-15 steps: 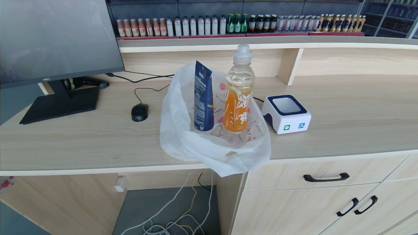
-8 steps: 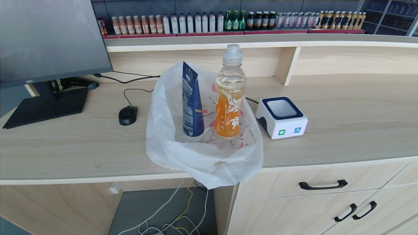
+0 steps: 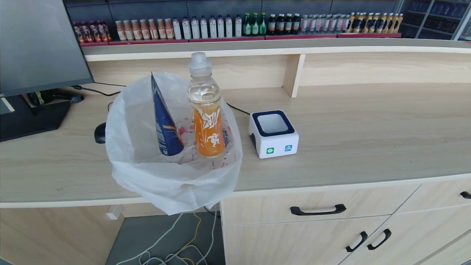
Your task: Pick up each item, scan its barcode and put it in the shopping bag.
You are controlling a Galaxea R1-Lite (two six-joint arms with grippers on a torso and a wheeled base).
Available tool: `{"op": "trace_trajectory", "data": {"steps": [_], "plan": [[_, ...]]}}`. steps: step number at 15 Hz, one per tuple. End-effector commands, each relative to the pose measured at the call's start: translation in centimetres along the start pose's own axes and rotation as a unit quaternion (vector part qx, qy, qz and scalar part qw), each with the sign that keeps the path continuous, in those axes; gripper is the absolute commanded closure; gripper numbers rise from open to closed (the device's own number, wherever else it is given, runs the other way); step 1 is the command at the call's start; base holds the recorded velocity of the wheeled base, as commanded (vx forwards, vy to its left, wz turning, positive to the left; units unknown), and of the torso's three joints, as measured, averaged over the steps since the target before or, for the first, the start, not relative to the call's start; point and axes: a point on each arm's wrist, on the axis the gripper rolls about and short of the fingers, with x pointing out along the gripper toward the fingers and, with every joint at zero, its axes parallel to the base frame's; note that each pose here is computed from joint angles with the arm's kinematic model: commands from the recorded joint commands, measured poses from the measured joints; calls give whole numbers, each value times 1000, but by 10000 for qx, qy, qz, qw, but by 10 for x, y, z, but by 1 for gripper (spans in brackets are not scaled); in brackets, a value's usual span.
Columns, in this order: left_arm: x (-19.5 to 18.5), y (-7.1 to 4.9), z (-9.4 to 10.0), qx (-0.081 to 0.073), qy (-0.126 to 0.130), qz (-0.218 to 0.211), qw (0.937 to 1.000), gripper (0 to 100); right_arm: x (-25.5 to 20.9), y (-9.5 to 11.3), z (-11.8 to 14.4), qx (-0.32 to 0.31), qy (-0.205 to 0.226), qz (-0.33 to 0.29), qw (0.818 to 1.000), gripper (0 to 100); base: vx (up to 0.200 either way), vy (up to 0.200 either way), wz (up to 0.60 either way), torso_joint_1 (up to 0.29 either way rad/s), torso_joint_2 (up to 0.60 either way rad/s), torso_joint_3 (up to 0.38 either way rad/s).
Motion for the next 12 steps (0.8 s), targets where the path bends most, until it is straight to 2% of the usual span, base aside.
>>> {"op": "trace_trajectory", "data": {"steps": [1, 4, 12], "plan": [[0, 0, 0, -1, -2, 0, 10000, 0, 0, 0, 0, 3, 10, 1, 10000, 0, 0, -200, 0, -2, -2, -2], [0, 0, 0, -1, 6, 0, 10000, 0, 0, 0, 0, 11, 10, 8, 10000, 0, 0, -200, 0, 1, 4, 1], [0, 0, 0, 7, -2, 0, 10000, 0, 0, 0, 0, 3, 10, 1, 10000, 0, 0, 0, 0, 0, 0, 0]]}}
